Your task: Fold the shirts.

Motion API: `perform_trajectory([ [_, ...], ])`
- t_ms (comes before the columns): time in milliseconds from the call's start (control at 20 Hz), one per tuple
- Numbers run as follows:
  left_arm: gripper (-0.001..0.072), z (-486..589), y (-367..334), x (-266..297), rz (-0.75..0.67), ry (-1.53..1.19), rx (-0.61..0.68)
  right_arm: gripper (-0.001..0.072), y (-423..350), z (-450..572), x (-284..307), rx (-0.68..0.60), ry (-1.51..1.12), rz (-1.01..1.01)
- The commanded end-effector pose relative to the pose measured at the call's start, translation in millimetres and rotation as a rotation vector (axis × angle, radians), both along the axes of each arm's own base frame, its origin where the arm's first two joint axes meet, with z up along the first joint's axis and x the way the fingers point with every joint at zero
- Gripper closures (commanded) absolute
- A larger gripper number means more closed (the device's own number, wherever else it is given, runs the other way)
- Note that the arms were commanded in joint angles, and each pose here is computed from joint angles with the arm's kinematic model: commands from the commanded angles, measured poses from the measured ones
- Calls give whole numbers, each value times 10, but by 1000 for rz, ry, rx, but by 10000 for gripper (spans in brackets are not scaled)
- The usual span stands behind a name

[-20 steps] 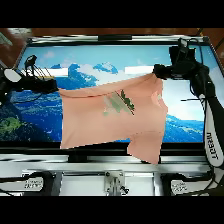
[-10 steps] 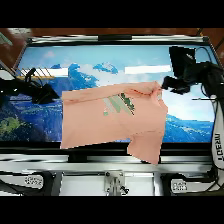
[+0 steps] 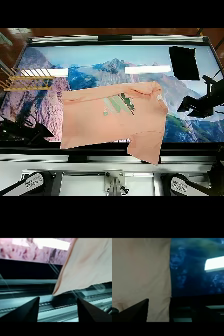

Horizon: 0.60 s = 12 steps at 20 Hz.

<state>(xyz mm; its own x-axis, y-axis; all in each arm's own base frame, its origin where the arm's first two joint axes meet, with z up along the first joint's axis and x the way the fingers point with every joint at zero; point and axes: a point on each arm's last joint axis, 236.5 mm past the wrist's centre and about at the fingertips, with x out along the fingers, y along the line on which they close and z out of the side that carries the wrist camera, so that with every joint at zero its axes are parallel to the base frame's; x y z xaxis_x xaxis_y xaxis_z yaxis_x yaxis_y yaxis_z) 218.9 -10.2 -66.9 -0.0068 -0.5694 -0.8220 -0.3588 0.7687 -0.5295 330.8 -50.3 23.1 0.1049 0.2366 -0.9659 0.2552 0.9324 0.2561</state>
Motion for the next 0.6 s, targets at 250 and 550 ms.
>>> perform_trajectory([
  [250,158,-362,-251,-253,-72,14,12,107,77,14,-13,40,-23,-14],
  [550,177,-435,-510,-120,-80,-2,16,107,68,14,7,35,-34,-7],
])
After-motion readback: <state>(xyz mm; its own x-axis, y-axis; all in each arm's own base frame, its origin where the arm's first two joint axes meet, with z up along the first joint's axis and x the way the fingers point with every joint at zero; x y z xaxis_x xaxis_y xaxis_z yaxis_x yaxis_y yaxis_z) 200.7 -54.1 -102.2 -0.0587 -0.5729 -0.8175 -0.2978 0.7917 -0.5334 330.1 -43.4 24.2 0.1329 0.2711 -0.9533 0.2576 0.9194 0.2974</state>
